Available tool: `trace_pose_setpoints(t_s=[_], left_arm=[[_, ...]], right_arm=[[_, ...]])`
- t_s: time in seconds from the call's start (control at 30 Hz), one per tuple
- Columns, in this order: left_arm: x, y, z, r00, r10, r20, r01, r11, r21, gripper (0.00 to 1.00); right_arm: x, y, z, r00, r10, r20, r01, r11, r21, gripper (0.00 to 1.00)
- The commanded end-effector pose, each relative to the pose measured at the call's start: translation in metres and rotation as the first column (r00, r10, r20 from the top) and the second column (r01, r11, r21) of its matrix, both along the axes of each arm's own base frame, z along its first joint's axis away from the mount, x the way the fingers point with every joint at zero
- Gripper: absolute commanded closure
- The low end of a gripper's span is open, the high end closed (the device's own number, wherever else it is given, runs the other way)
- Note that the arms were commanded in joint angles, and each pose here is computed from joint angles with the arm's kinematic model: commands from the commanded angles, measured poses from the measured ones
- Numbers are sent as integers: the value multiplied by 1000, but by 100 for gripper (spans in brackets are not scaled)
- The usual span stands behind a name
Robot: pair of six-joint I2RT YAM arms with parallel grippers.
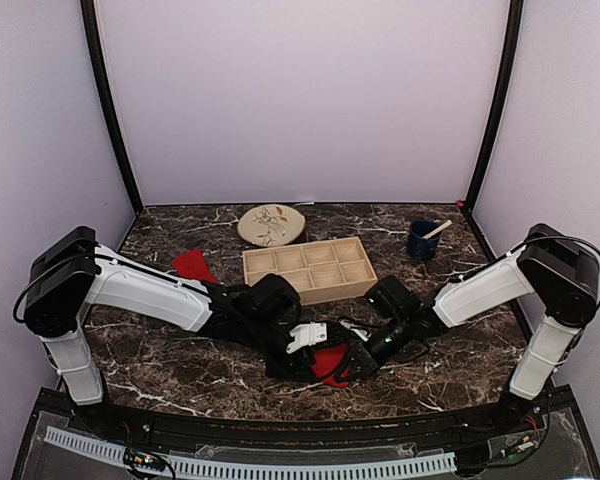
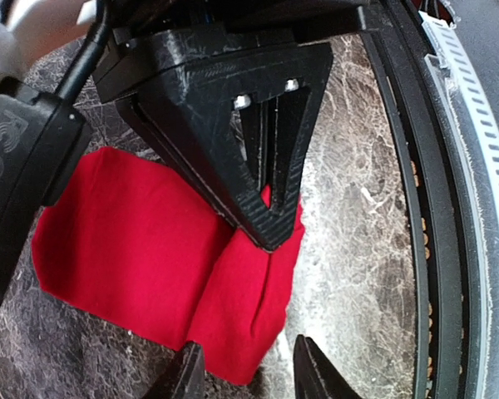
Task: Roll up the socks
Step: Roll the sock at the center of the board.
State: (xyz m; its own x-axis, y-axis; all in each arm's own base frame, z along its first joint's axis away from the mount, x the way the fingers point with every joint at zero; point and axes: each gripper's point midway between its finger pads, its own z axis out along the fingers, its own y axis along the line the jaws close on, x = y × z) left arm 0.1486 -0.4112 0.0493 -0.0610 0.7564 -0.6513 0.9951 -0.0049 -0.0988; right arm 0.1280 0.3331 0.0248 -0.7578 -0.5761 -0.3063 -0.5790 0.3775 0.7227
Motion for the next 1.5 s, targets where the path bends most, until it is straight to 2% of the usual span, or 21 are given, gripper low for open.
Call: trace_pose_setpoints(t_s=[0.0, 0.33, 0.5, 0.73, 0.9, 1.03, 1.13, 1.47], left_arm=[[0, -2, -6, 999, -27, 30, 25, 999, 38, 61], [4, -3, -18, 997, -32, 68, 27, 997, 70, 61], [4, -5, -19, 997, -37, 74, 32, 997, 66, 64], [3, -8, -18, 997, -52, 61, 48, 997, 64, 82], [-1, -8, -23, 998, -58, 34, 56, 995, 81, 100], [-2, -5, -26, 999, -50, 17, 49, 994, 96, 100], [-3, -2, -31, 999, -46, -5, 46, 992, 114, 100], [3, 4, -34, 992, -1, -123, 18, 990, 138, 100]], right_arm=[[0, -7, -12, 1000, -4, -17, 3, 999, -54, 98], [0, -7, -13, 999, 4, -33, -6, 999, -53, 99], [0, -7, -15, 999, 6, -40, -8, 998, -58, 99], [1, -8, -16, 999, 0, -37, -2, 998, -66, 98], [4, -10, -17, 999, -15, -29, 13, 997, -78, 91], [8, -14, -18, 999, -43, -28, 40, 995, -89, 80], [11, -18, -17, 997, -68, -28, 65, 994, -88, 76], [24, -28, -11, 985, -170, -7, 169, 984, -63, 71]])
